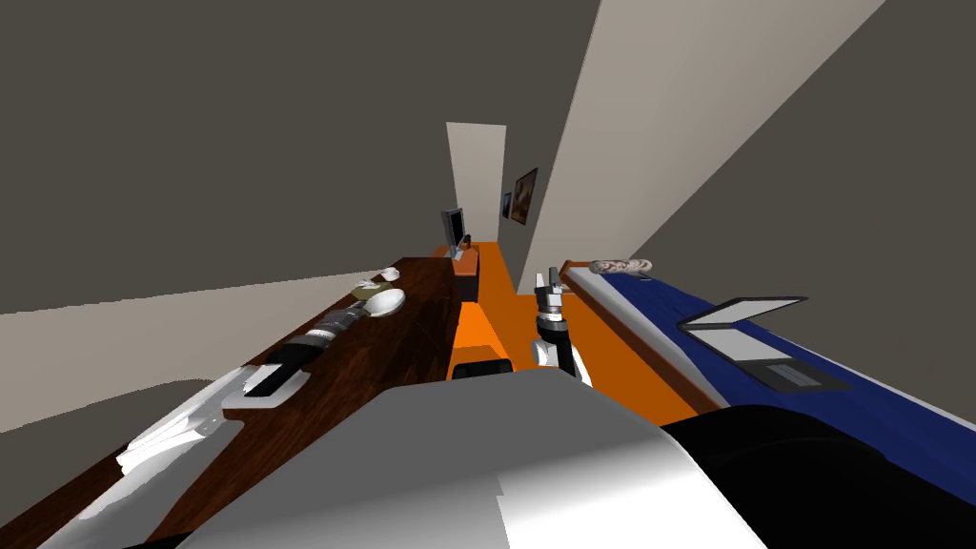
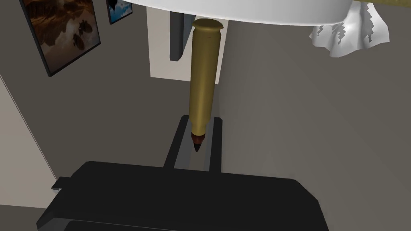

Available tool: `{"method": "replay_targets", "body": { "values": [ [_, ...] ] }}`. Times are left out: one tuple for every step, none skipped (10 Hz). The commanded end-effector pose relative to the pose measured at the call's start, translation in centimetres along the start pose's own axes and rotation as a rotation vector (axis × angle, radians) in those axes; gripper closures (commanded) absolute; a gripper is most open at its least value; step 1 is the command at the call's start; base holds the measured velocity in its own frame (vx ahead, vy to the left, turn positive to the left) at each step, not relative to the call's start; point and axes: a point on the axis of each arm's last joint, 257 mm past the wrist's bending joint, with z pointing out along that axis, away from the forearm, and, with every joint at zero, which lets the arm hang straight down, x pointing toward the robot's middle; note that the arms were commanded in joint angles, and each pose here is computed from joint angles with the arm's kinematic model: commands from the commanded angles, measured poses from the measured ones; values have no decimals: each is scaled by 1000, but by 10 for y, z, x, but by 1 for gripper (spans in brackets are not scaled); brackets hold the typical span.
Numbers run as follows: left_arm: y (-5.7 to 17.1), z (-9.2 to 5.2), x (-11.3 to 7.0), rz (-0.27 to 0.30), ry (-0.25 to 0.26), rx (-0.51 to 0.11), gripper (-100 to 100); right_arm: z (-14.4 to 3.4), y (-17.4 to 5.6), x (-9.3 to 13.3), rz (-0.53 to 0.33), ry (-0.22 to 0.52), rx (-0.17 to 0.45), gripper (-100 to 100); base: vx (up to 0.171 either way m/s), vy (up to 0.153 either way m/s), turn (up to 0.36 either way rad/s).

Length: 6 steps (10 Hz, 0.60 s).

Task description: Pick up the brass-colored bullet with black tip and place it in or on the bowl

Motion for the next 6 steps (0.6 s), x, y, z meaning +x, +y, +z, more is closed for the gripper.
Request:
{"method": "replay_targets", "body": {
  "values": [
    [7,2,-11,-5,0,-12,100,0,0,0,0,0,0,0,81,-31,-40],
    [11,4,-19,-7,-1,-19,100,0,0,0,0,0,0,0,77,-36,-63],
    [15,6,-25,-10,-2,-27,100,0,0,0,0,0,0,0,88,-24,-51],
    [20,8,-32,-15,-3,-36,100,0,0,0,0,0,0,0,85,-12,-45],
    [16,6,-29,-10,-3,-28,100,0,0,0,0,0,0,0,38,-2,-14],
    [17,7,-31,-12,-5,-30,-100,0,0,0,0,0,0,0,8,-1,-1]
  ]
}}
